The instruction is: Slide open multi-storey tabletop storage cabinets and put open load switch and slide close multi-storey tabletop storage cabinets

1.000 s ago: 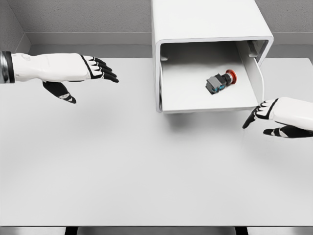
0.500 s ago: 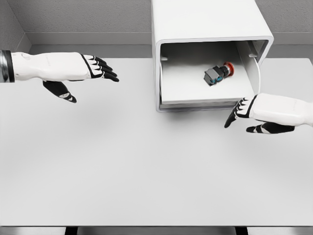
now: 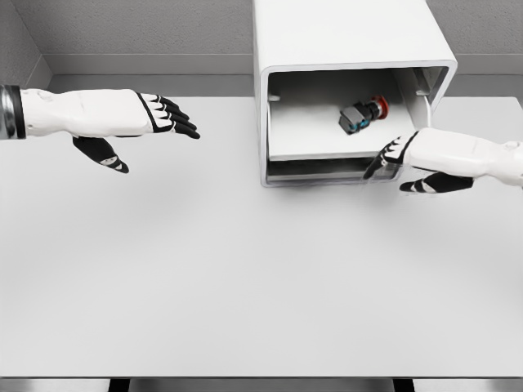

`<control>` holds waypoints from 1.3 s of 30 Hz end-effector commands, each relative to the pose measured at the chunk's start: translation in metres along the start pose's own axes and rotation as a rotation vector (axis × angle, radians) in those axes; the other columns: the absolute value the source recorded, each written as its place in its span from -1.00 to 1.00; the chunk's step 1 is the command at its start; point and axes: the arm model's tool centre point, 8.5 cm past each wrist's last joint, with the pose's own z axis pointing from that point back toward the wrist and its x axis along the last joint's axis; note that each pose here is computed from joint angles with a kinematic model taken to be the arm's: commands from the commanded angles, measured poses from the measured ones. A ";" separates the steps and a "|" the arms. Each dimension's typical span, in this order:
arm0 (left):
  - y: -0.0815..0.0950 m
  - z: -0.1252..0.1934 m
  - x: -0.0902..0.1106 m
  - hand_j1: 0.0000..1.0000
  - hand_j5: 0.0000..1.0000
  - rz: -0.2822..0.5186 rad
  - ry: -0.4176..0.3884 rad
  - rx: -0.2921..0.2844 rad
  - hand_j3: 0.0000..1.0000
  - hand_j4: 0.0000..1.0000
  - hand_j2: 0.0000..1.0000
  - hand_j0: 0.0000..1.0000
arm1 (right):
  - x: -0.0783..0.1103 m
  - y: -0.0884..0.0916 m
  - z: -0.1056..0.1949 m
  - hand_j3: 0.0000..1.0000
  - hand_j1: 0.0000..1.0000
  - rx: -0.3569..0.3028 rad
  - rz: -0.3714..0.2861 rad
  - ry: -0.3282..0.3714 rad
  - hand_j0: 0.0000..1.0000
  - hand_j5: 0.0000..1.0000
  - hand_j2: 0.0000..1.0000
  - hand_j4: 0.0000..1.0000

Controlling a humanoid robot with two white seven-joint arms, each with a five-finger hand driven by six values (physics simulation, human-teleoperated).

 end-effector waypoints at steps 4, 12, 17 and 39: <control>0.000 0.000 0.000 1.00 1.00 0.005 0.001 0.002 1.00 1.00 1.00 1.00 | -0.013 0.005 -0.010 0.41 0.41 0.001 -0.040 0.012 0.41 0.41 0.41 0.41; 0.000 0.001 -0.001 1.00 1.00 0.005 0.003 0.002 1.00 1.00 1.00 1.00 | -0.018 -0.009 -0.025 0.44 0.44 -0.013 -0.031 0.003 0.44 0.44 0.44 0.44; 0.002 0.003 -0.004 1.00 1.00 0.006 0.014 0.007 1.00 1.00 1.00 1.00 | -0.020 -0.011 -0.028 0.44 0.44 -0.001 -0.028 0.003 0.44 0.44 0.44 0.44; -0.001 0.002 -0.003 1.00 1.00 0.012 0.008 0.004 1.00 1.00 1.00 1.00 | 0.011 0.031 0.054 1.00 1.00 0.030 -0.040 0.077 1.00 1.00 1.00 1.00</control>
